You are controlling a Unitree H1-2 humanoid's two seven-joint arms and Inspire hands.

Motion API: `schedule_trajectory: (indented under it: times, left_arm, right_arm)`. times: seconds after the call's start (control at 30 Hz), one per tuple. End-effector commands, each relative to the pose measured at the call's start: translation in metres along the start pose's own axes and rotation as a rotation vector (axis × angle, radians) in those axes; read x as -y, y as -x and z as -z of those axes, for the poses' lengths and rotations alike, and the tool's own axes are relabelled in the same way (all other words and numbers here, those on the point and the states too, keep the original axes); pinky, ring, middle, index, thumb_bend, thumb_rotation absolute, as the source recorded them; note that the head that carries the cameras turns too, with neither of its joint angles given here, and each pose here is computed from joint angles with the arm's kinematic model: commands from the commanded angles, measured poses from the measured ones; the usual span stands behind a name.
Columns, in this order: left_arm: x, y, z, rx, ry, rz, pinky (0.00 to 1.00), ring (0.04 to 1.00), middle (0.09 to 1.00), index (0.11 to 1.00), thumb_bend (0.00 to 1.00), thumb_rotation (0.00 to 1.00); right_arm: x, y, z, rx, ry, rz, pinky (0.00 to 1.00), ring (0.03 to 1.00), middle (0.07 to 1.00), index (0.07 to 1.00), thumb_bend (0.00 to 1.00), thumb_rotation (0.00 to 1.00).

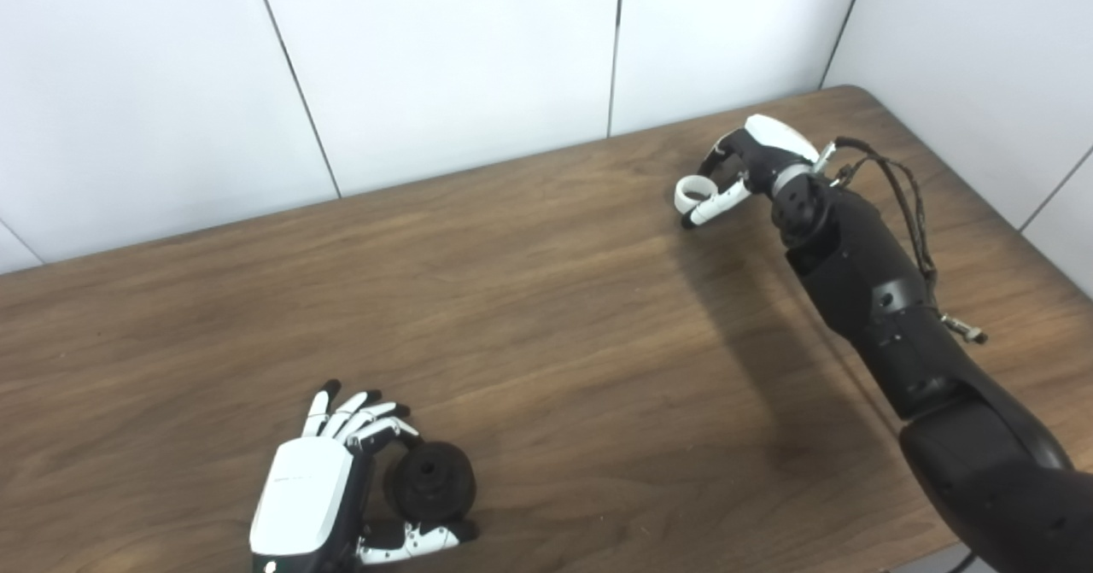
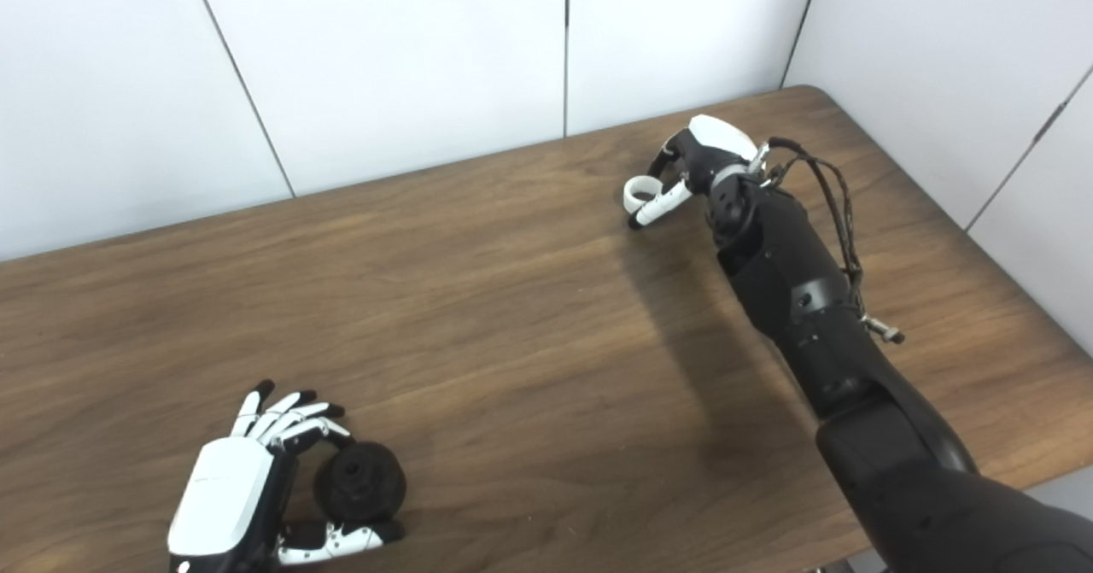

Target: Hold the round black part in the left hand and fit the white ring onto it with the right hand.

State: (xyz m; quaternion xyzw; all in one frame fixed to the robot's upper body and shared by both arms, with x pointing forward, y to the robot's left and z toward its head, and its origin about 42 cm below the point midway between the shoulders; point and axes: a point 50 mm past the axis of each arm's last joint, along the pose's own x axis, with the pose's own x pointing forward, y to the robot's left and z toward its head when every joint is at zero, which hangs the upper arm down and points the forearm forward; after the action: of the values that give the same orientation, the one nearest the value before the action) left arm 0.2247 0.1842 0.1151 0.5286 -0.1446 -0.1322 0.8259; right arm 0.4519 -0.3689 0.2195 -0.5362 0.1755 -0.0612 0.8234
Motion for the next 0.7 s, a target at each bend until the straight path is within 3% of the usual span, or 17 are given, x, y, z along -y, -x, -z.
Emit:
schedule_trajectory:
  times: [0.0,0.3,0.33,0.4,0.67]
  left_arm:
    - [0.0011,0.0037,0.0017,-0.007,-0.019,0.028,1.00,0.866,0.759,0.484,0.52,0.05]
    - [0.0010,0.0031,0.0021,-0.007,-0.022,0.028,1.00,0.866,0.759,0.484,0.52,0.05]
    - [0.0011,0.0030,0.0020,-0.008,-0.024,0.030,1.00,0.866,0.758,0.484,0.52,0.05]
    - [0.0011,0.0030,0.0017,-0.008,-0.022,0.029,1.00,0.868,0.758,0.484,0.52,0.05]
    - [0.0006,0.0029,0.0000,-0.004,-0.019,0.026,1.00,0.866,0.758,0.484,0.52,0.05]
  right_arm:
    - [0.0241,-0.0021,-0.0110,0.025,-0.005,0.068,1.00,0.933,0.828,0.602,0.82,0.23]
    - [0.0236,-0.0032,-0.0119,0.031,-0.008,0.074,1.00,0.924,0.809,0.590,0.82,0.22]
    - [0.0233,-0.0030,-0.0116,0.033,-0.008,0.077,1.00,0.921,0.810,0.531,0.65,0.18]
    - [0.0225,-0.0030,-0.0109,0.038,-0.009,0.082,1.00,0.919,0.809,0.500,0.56,0.15]
    - [0.0201,-0.0023,-0.0095,0.047,0.016,0.099,1.00,0.920,0.804,0.486,0.52,0.13]
